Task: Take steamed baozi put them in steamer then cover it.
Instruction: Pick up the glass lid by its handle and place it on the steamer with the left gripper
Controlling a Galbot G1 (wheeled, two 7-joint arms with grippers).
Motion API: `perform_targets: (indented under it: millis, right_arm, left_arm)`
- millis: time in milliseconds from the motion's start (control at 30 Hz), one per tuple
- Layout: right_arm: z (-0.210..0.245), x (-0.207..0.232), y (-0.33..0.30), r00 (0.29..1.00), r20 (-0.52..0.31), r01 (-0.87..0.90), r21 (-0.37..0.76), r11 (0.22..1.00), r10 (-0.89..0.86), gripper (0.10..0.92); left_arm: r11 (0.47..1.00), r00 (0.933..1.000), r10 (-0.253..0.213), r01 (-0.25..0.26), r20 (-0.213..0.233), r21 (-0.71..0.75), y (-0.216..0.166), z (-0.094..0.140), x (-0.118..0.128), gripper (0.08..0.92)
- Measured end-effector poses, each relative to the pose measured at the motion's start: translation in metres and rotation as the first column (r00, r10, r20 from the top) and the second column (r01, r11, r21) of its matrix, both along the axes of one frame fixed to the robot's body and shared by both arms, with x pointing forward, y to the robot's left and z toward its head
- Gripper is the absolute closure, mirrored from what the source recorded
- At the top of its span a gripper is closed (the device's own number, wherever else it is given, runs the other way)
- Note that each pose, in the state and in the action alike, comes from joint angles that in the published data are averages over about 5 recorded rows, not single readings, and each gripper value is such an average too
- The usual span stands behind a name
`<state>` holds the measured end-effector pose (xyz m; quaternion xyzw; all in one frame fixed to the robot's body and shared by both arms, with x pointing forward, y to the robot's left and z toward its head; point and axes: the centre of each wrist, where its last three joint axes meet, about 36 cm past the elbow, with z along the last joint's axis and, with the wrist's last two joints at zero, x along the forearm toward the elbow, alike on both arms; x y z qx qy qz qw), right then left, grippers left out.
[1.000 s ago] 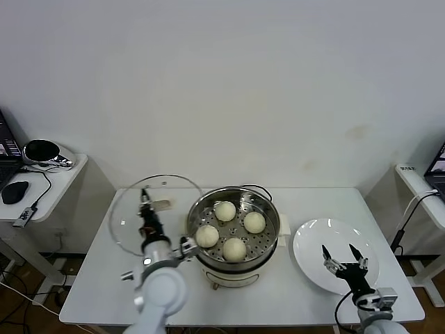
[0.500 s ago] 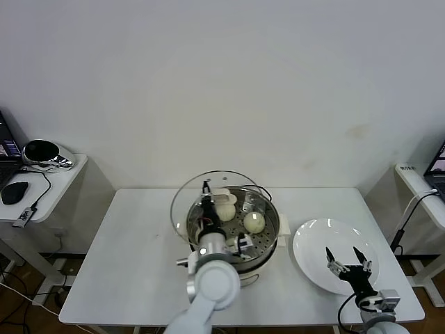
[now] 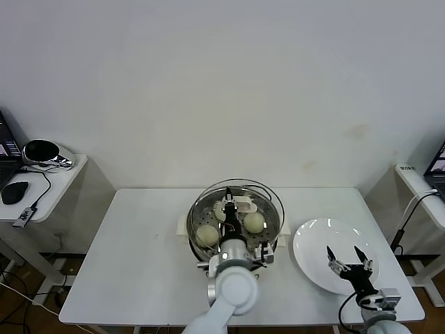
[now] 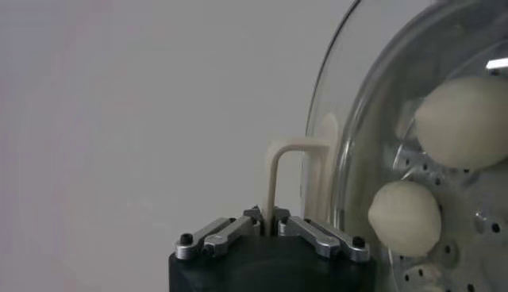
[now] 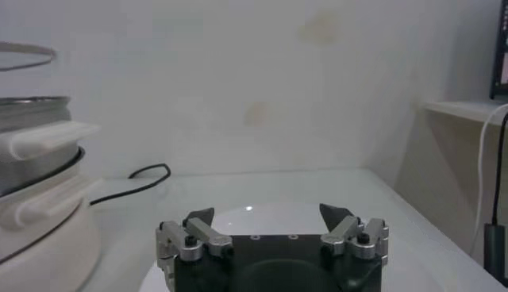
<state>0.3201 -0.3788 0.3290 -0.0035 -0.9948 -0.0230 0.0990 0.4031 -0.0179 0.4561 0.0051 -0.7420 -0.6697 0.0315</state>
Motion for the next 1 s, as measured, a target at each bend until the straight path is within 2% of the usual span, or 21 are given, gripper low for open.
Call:
perform_targets:
  millis: [1000]
  right_arm:
    - [-0.004,-0.001,0.005,1.000,-0.003,-0.005,0.003,1.000,0.005,0.200]
  left_arm:
    - [0.998,0.9987,0.032,-0.029,-0.039,0.055,0.000,-0.018,0.005,0.852]
